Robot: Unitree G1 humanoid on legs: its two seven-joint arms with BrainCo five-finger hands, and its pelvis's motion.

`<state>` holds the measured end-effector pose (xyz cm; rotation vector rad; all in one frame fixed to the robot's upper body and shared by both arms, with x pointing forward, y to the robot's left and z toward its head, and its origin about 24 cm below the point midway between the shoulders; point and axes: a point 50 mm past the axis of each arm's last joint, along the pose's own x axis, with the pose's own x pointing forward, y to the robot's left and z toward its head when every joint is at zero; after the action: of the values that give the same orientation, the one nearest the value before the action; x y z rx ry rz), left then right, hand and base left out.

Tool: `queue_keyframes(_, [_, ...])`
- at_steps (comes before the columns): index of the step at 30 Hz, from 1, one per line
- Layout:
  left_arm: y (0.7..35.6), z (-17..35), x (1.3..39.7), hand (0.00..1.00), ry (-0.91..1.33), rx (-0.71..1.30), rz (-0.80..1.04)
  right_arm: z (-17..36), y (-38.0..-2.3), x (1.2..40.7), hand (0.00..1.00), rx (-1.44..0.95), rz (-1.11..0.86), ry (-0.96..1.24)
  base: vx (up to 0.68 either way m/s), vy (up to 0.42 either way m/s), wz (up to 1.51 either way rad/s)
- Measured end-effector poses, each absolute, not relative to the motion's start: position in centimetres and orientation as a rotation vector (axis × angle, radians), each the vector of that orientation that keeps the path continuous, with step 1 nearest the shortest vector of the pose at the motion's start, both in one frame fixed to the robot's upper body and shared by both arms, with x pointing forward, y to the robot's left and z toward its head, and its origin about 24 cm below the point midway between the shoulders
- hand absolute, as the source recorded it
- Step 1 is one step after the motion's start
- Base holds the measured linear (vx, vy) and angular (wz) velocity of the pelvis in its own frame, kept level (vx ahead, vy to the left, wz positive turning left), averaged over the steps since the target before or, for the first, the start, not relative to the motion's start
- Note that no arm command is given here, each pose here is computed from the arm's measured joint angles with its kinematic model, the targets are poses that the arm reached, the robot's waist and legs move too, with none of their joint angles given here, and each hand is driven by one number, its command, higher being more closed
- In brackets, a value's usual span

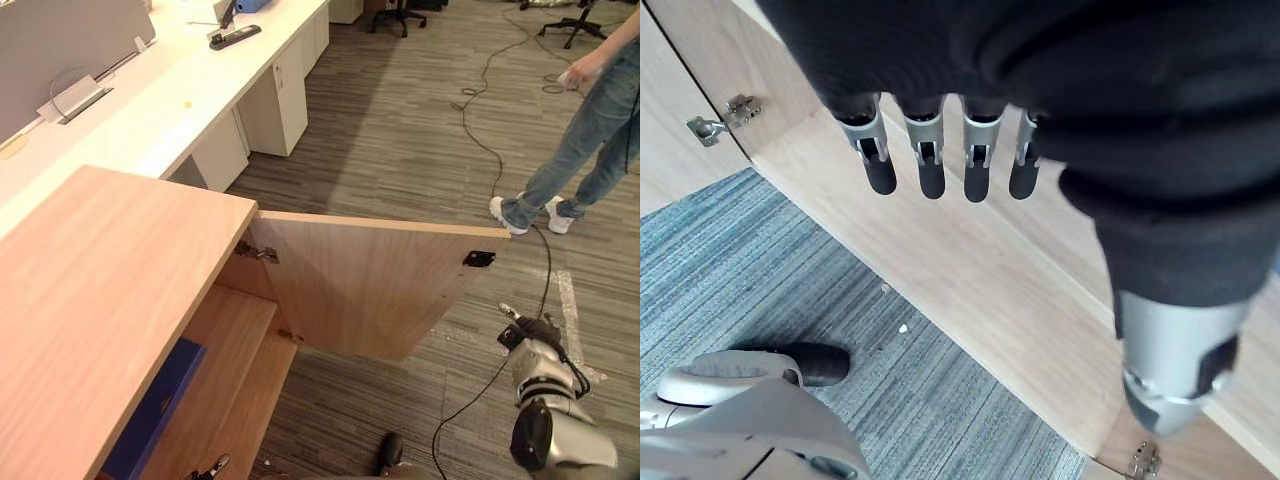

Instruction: Walk over to the cabinet, pick up the folder, carry it to the office cabinet, place the folder inside the office cabinet, then close the office cabinet door

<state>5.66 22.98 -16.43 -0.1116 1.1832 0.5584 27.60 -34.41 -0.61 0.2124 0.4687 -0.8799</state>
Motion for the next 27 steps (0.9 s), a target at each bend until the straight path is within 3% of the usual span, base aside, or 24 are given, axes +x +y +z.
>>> queue_keyframes(10, [22.3,-16.5,6.0,0.0,1.168,-0.099,0.515,6.6,-32.8,34.1,0.0,0.079,-0.693,0.315,-0.04,0.02,0.12])
queue_keyframes(17, [22.3,-16.5,5.7,0.0,1.172,-0.098,0.514,8.7,-31.9,35.6,0.0,-0.132,-0.592,0.283,-0.05,0.024,0.02])
queue_keyframes(27, [22.5,-16.3,6.2,0.0,1.143,-0.087,0.505,11.1,-29.2,37.2,0.0,-0.774,-0.25,0.217,-0.03,0.006,-0.05])
